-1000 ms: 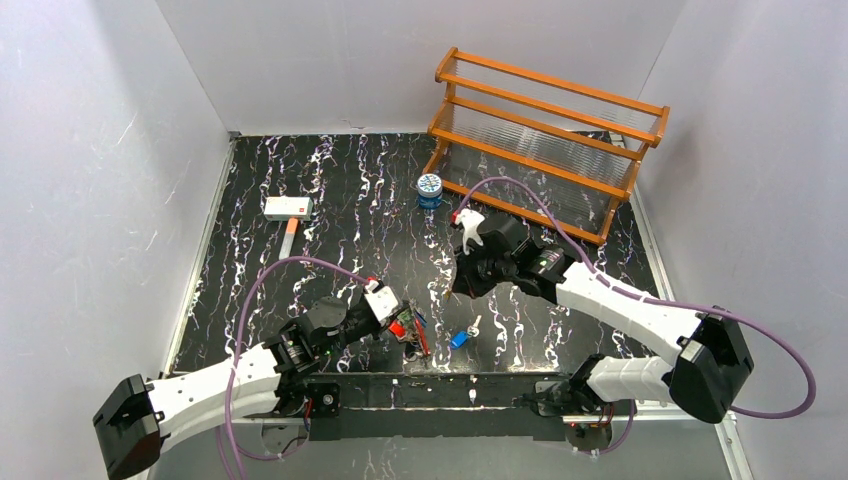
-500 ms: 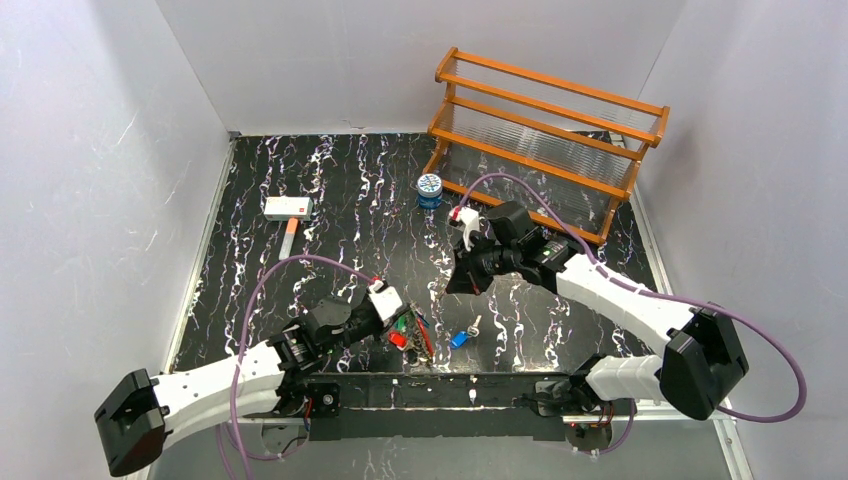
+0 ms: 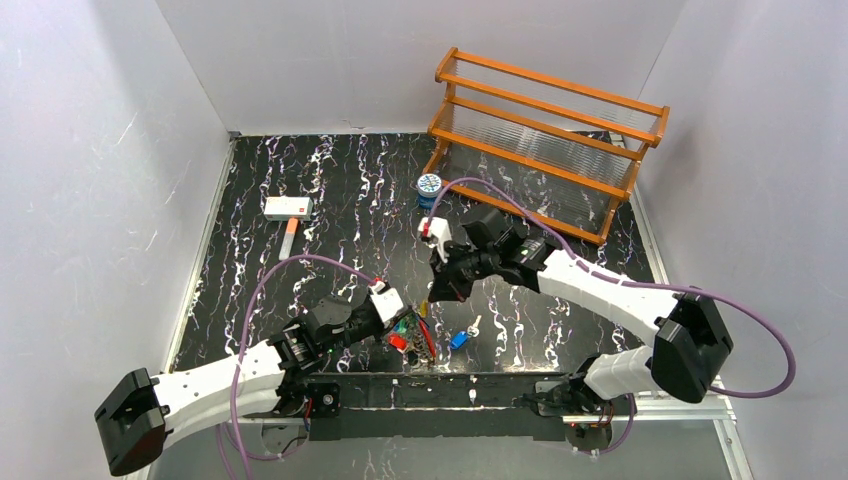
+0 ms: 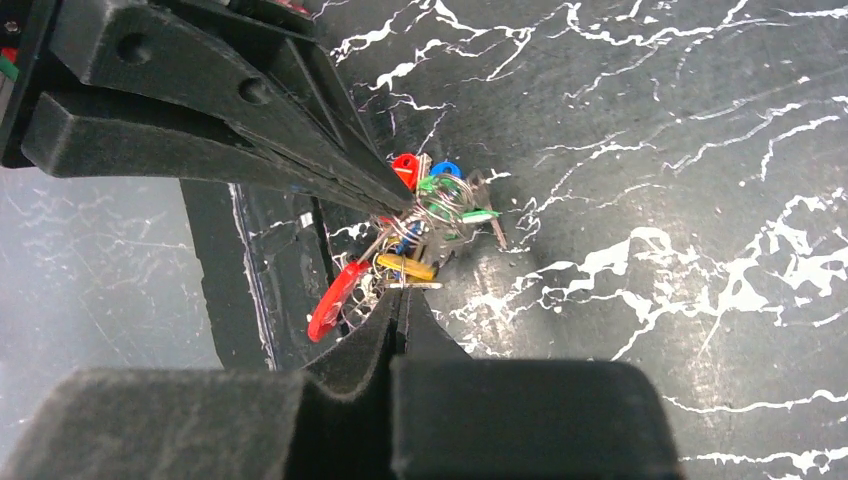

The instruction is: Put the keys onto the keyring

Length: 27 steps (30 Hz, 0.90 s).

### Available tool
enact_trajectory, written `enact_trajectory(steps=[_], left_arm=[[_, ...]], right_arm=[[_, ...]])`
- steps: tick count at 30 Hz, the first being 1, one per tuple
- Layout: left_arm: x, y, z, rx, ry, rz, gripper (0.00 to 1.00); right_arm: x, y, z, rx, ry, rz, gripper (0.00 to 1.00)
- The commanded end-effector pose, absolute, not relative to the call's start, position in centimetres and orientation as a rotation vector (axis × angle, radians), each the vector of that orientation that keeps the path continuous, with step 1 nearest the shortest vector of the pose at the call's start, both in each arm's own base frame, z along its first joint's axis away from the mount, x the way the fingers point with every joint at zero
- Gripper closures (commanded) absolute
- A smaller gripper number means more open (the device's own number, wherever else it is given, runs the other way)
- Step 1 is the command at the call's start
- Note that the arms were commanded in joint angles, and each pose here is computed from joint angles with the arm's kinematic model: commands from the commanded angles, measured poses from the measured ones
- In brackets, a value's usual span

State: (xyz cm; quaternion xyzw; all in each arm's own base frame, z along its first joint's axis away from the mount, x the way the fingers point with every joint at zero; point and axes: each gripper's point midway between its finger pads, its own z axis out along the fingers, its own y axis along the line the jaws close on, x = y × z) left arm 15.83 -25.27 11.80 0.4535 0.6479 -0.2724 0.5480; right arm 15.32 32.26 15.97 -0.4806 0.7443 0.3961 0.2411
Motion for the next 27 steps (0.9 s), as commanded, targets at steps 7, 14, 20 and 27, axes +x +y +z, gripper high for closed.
enact_trajectory(steps=[7, 14, 20, 27], left_arm=[[15.8, -26.3, 14.1, 1.066, 1.485, -0.687, 1.00], [15.7, -26.4, 14.1, 1.069, 1.487, -0.694, 1.00], [15.7, -26.5, 14.0, 1.065, 1.493, -0.700, 1.00], [15.7, -26.5, 14.0, 1.062, 1.496, -0.706, 1.00]], right_arm=[[14.9, 34.3, 16.0, -1.440, 1.936, 0.931, 0.99], [14.2, 34.7, 15.7, -1.481, 1.918, 0.920, 0.99], [13.8, 35.5, 15.4, -1.500, 1.917, 0.900, 0.99], [14.3, 35.8, 15.3, -1.457, 1.945, 0.848, 0.99]])
